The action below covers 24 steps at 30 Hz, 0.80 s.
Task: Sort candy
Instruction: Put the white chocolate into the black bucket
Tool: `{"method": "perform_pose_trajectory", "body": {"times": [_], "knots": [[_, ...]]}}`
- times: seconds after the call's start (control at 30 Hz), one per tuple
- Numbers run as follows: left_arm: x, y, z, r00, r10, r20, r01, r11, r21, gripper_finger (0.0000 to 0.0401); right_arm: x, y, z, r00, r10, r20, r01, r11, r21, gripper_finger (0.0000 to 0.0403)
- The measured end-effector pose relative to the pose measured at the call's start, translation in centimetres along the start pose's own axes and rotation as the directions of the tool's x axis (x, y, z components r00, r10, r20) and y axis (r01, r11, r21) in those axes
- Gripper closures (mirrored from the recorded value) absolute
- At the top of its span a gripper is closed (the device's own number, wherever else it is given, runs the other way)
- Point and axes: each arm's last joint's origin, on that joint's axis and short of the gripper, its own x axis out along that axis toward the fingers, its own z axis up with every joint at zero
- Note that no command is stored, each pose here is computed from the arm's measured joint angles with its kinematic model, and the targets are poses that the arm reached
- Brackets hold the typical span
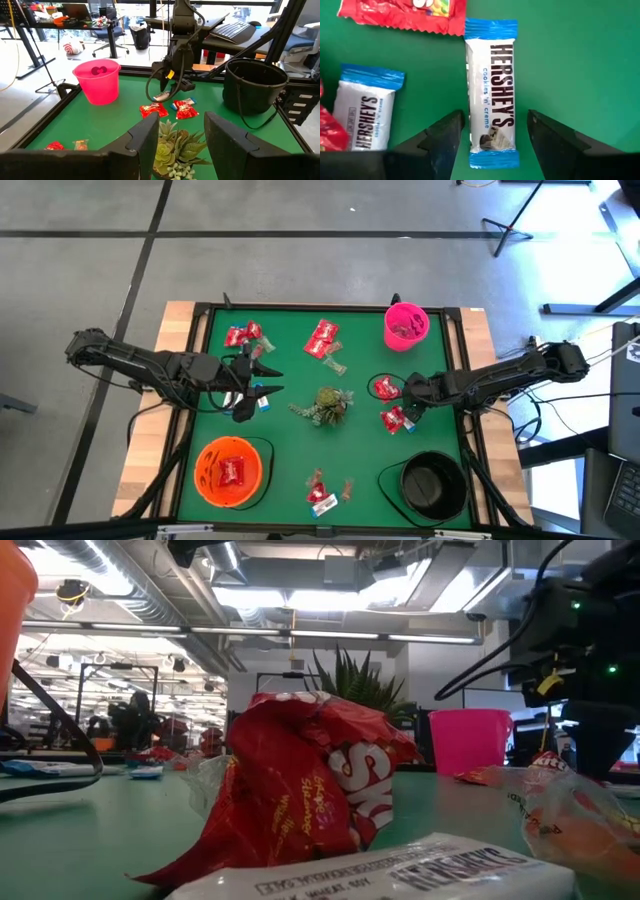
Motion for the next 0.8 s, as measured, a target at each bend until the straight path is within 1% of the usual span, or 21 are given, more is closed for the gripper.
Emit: {"method": "perform_pose_trajectory", "body": {"times": [0.2, 0.27, 0.37, 0.53, 0.63, 0.7, 0.8], "knots": [[0.0, 0.0, 0.0, 1.0, -0.001, 0.001, 0.001, 1.0, -0.005, 0.0252, -0.1, -0.3, -0.2, 1.0, 0.008, 0.009, -0.008, 1.0, 0.01, 0.0171], [0.0, 0.0, 0.0, 1.0, -0.001, 0.001, 0.001, 1.0, -0.007, 0.0252, -0.1, -0.4, -0.3, 1.0, 0.015, 0.011, -0.015, 1.0, 0.012, 0.0177], [0.0, 0.0, 0.0, 1.0, -0.001, 0.002, 0.001, 1.0, -0.007, 0.0252, -0.2, -0.4, -0.3, 1.0, 0.03, 0.006, -0.03, 0.999, 0.012, 0.0203], [0.0, 0.0, 0.0, 1.0, -0.001, 0.001, 0.001, 1.0, -0.008, 0.0252, -0.2, -0.3, -0.3, 0.999, 0.047, 0.002, -0.047, 0.999, 0.01, 0.0273], [0.0, 0.0, 0.0, 1.0, -0.002, 0.001, 0.002, 1.0, -0.008, 0.0252, -0.4, -0.2, -0.2, 0.999, 0.046, 0.001, -0.046, 0.999, 0.009, 0.0305], [0.0, 0.0, 0.0, 1.0, -0.003, 0.001, 0.003, 1.0, -0.008, 0.0252, -0.7, -0.1, -0.1, 0.999, 0.051, 0.001, -0.051, 0.999, 0.008, 0.0314], [0.0, 0.0, 0.0, 1.0, -0.004, 0.001, 0.004, 1.0, -0.008, 0.0252, -1.5, 0.1, 0.3, 0.998, 0.063, 0.006, -0.063, 0.998, 0.004, 0.0308]]}}
